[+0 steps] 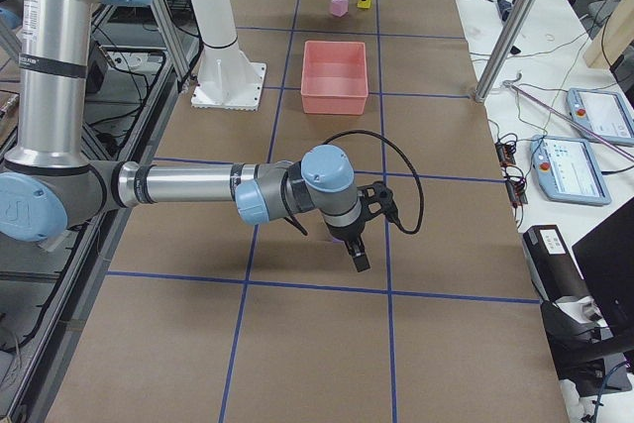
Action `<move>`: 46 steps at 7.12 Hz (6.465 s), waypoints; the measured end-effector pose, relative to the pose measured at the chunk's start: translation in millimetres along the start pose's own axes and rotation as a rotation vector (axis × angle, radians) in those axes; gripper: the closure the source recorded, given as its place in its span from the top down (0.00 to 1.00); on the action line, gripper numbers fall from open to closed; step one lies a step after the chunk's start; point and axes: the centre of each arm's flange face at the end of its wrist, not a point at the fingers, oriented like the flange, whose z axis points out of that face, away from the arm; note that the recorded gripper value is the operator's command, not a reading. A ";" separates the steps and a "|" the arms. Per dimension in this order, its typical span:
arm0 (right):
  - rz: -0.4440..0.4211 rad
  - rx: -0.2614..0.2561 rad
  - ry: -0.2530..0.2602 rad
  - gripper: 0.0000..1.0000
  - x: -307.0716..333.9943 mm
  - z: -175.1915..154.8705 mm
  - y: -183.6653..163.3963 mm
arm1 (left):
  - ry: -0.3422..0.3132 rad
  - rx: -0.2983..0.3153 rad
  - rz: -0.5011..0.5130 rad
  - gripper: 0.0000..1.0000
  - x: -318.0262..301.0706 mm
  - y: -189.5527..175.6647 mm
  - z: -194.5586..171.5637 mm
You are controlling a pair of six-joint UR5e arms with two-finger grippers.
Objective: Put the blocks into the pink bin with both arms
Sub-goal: 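Lower the left gripper onto the yellow cube and close it, then carry the yellow cube with the left gripper into the pink bin and release, then withdraw the left gripper while the right gripper reaches down to the orange cube, then close the right gripper on the orange cube and lift it, then carry the orange cube with the right gripper into the pink bin and release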
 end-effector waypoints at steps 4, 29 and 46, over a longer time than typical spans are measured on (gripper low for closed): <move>0.001 0.000 -0.002 1.00 0.1 0.3 0.2 | 0.022 0.020 0.045 0.02 12.1 -5.4 -7.4; 0.617 0.097 0.088 0.99 -375.2 111.0 52.1 | -0.117 0.030 0.183 1.00 321.9 -76.4 -242.1; 0.673 0.154 0.026 0.00 -568.7 57.6 -127.5 | -0.058 0.030 0.256 1.00 246.5 -51.2 -216.0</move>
